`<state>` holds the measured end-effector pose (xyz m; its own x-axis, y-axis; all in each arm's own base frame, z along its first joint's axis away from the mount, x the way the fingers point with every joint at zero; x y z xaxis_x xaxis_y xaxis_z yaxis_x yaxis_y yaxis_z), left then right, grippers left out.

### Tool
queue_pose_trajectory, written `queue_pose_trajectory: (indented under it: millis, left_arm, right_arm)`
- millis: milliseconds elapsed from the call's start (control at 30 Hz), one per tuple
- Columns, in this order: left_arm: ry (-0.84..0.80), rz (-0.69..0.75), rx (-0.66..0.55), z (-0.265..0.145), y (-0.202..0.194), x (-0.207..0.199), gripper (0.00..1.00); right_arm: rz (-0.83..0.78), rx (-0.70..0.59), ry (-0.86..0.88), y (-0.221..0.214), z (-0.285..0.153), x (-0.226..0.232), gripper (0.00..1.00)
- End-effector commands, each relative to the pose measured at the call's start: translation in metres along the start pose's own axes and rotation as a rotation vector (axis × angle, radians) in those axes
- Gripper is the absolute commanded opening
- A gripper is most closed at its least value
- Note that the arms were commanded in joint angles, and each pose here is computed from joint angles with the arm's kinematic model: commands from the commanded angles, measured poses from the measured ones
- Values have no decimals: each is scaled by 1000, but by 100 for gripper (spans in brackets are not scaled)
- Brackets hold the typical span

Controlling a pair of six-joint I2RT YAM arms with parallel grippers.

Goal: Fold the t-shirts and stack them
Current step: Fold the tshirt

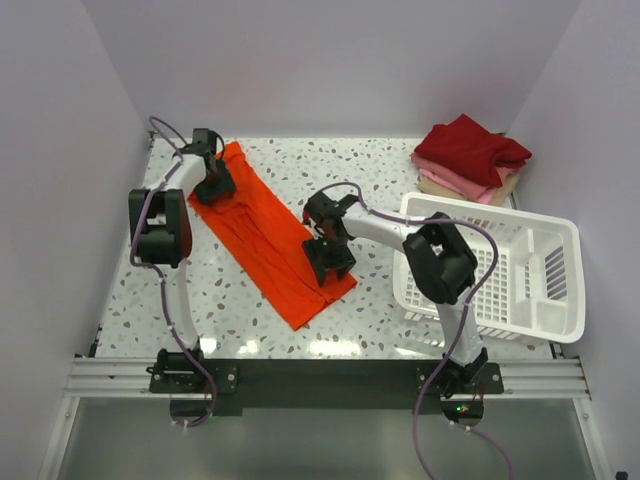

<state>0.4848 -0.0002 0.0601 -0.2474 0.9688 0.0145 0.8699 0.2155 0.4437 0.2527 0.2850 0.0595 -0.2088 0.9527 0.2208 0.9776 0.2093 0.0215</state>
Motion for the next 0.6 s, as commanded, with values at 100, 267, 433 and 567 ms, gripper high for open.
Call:
queue_pose_trajectory:
  millis: [100,267,433,567]
  left_arm:
    - [83,-1,10,31,13,23,66]
    - [82,18,-50,37,36,25,66]
    - [27,38,-140,24,56,16,71]
    - [-26,64,-321,-35,92,-4,82]
  right_arm:
    - [-12,24,59,-17,4,28,61]
    - [-42,42,86,-25,7,51,61]
    - [-65,16,76,-20,-7,55,61]
    - [-97,-55,61,-11,-32,58,61]
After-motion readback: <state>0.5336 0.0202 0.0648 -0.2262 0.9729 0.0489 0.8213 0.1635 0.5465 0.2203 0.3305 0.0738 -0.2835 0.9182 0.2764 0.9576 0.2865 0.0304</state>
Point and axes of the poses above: each gripper's point midway between its finger pads, its own z axis out along the fingers, its own x axis along the line the jaws close on, y = z × x, the point moved 4 cm from there along -z, back along the fingers, and after that the axes turned 14 degrees about z, right-handed, at the moved point
